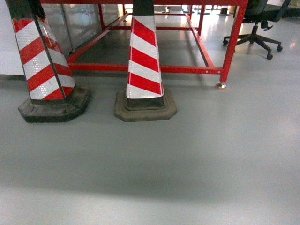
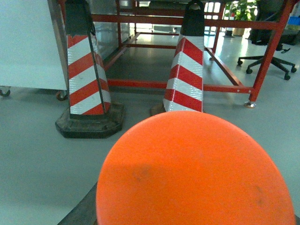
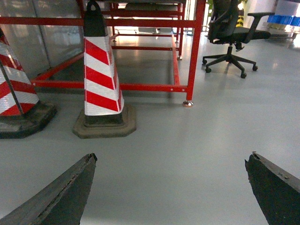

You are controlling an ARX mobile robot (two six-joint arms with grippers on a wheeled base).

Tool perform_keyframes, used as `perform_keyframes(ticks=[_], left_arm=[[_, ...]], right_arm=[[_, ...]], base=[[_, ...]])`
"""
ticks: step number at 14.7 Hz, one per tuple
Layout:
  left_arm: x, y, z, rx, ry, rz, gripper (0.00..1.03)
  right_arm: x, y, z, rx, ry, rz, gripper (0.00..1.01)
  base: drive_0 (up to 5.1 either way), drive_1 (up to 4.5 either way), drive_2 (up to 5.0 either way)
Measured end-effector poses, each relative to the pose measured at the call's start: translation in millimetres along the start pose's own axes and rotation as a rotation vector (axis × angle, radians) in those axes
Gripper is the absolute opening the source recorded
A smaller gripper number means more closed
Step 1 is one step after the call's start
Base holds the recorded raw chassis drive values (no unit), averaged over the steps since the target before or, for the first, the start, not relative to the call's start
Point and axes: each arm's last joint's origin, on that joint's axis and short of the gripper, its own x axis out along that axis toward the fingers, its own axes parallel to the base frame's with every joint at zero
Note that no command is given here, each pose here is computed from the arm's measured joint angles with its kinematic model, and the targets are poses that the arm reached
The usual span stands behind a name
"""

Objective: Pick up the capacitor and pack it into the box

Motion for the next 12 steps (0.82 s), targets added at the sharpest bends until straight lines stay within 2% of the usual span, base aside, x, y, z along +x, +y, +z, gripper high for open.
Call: perform_keyframes(ticks=[1,10,12], left_arm=[[0.0,0.0,0.5,0.000,-0.005,0.000,0.44],[0.0,-0.1,-0.1,0.000,0.001,-0.003,0.44],[0.0,-0.1,0.2,0.000,-0.002,-0.003,0.44]], right_arm=[[0.0,0.0,-0.4,0.000,0.005,0.001,0.98],[0.0,0.0,-0.4,0.000,0.004,-0.001,0.98],[0.0,0.0,-0.6,0.000,0.006,0.000,0.98]], base=[[0.0,0.00,0.0],[0.1,3.87,-3.7],[2.5,2.44,-5.0]])
